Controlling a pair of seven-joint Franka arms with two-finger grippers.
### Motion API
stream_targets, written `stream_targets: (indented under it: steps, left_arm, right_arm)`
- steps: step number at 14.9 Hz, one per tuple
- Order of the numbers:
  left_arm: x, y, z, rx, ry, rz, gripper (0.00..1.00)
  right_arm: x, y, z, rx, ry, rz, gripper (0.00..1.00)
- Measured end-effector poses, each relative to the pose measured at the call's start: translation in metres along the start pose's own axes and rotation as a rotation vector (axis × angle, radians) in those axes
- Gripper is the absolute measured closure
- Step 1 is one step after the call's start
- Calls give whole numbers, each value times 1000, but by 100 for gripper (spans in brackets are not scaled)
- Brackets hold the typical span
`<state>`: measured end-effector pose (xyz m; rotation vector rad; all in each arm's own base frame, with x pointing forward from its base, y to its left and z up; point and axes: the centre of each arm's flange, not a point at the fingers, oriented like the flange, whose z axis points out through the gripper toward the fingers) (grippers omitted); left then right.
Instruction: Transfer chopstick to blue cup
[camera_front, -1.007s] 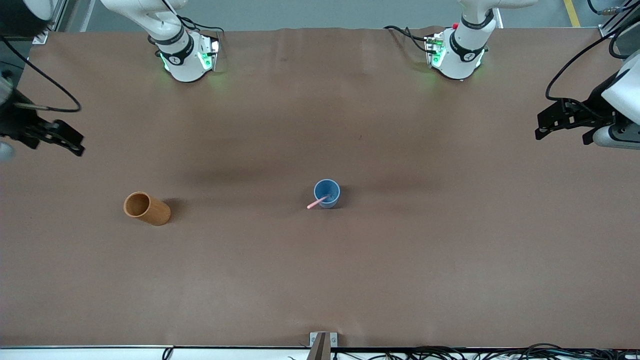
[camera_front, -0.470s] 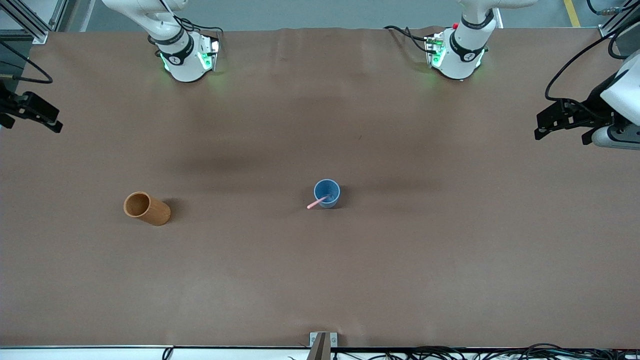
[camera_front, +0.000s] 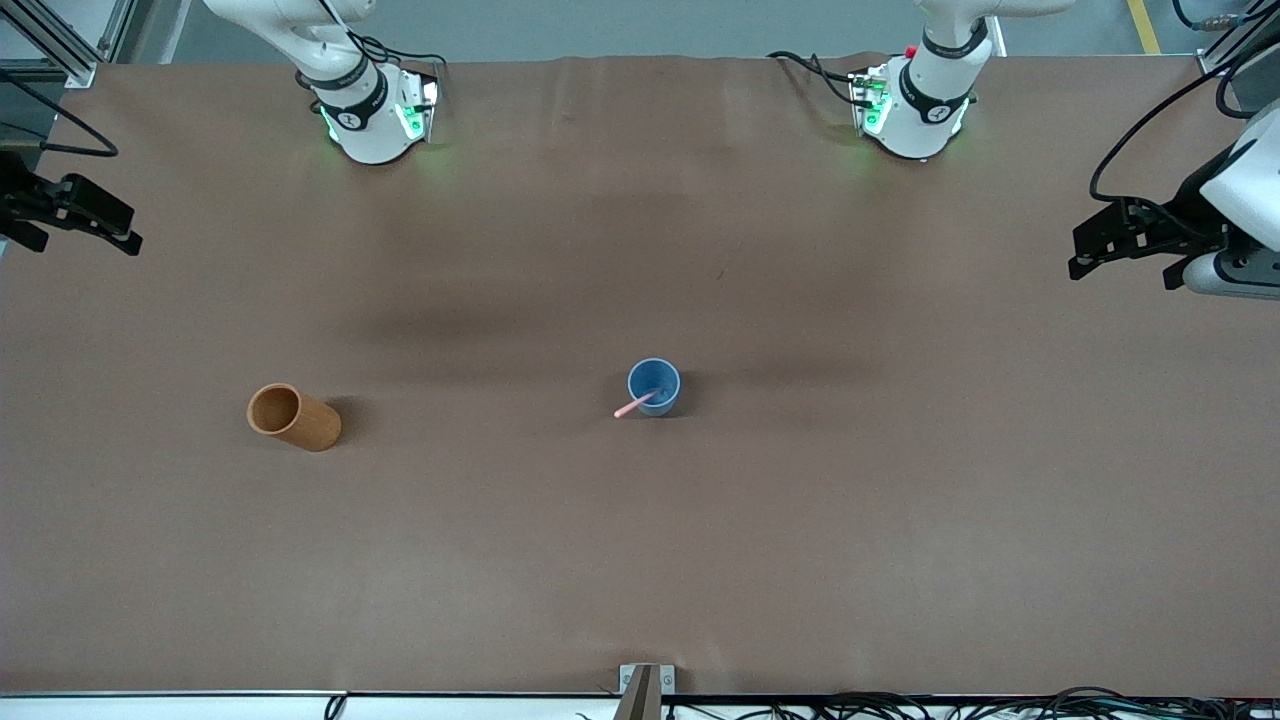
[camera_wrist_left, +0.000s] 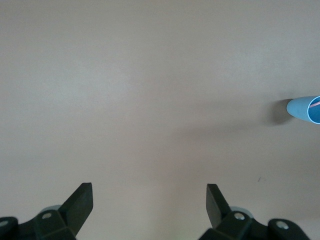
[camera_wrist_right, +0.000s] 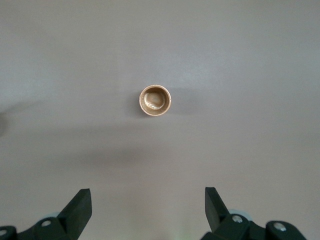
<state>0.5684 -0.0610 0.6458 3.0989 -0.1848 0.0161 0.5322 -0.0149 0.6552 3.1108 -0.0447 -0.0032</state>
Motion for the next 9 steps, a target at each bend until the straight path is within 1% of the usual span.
stream_targets:
  steps: [9]
  left_arm:
    - [2, 0, 4, 0, -7, -1, 0]
  right_arm:
    - [2, -3, -1, 24, 14, -19, 0]
